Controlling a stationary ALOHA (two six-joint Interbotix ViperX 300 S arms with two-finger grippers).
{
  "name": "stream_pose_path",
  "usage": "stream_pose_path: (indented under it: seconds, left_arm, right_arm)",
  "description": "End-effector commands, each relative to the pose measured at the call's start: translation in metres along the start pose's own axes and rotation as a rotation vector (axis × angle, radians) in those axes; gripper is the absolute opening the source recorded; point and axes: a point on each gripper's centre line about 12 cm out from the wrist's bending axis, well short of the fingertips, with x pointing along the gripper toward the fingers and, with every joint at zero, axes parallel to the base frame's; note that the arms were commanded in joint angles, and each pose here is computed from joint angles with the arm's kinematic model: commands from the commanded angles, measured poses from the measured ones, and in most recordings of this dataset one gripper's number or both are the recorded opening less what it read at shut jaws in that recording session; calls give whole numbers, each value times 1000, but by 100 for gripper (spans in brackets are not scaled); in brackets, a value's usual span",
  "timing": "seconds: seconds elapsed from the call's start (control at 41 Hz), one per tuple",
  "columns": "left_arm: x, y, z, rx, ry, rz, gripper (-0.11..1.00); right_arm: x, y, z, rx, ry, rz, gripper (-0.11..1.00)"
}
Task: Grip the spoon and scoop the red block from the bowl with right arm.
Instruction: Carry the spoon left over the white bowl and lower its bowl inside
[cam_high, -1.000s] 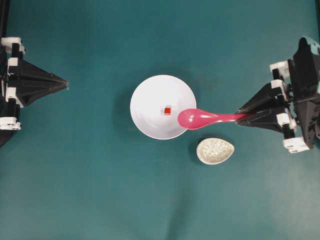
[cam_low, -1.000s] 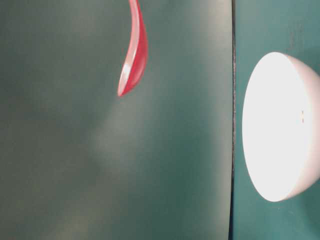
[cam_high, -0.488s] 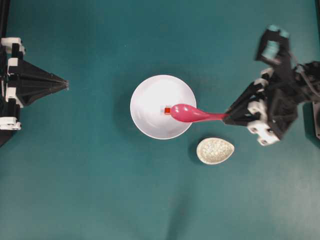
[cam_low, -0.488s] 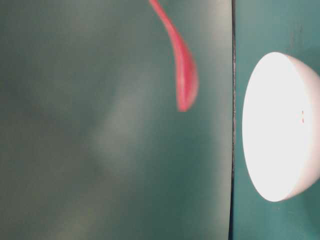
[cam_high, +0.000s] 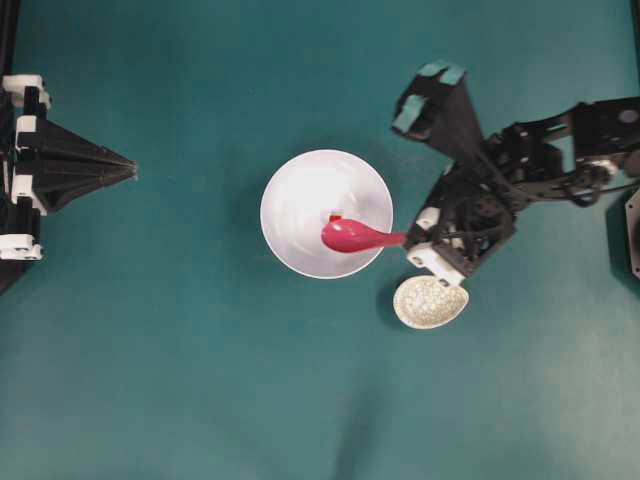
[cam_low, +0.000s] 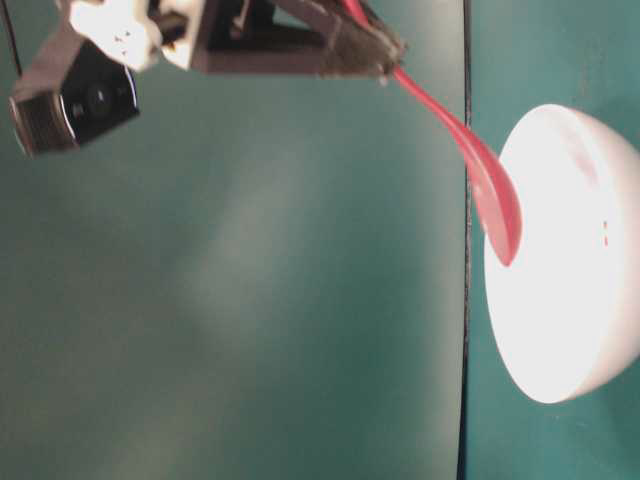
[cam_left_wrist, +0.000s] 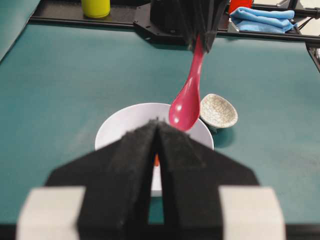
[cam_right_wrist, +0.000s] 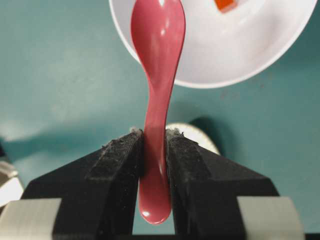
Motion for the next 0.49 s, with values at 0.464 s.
stream_pose_path:
  seconds: [0.464]
  left_arm:
    - [2, -7, 7, 6, -16, -36, 0]
  right_arm:
    - [11, -11, 17, -22, 47, -90, 23]
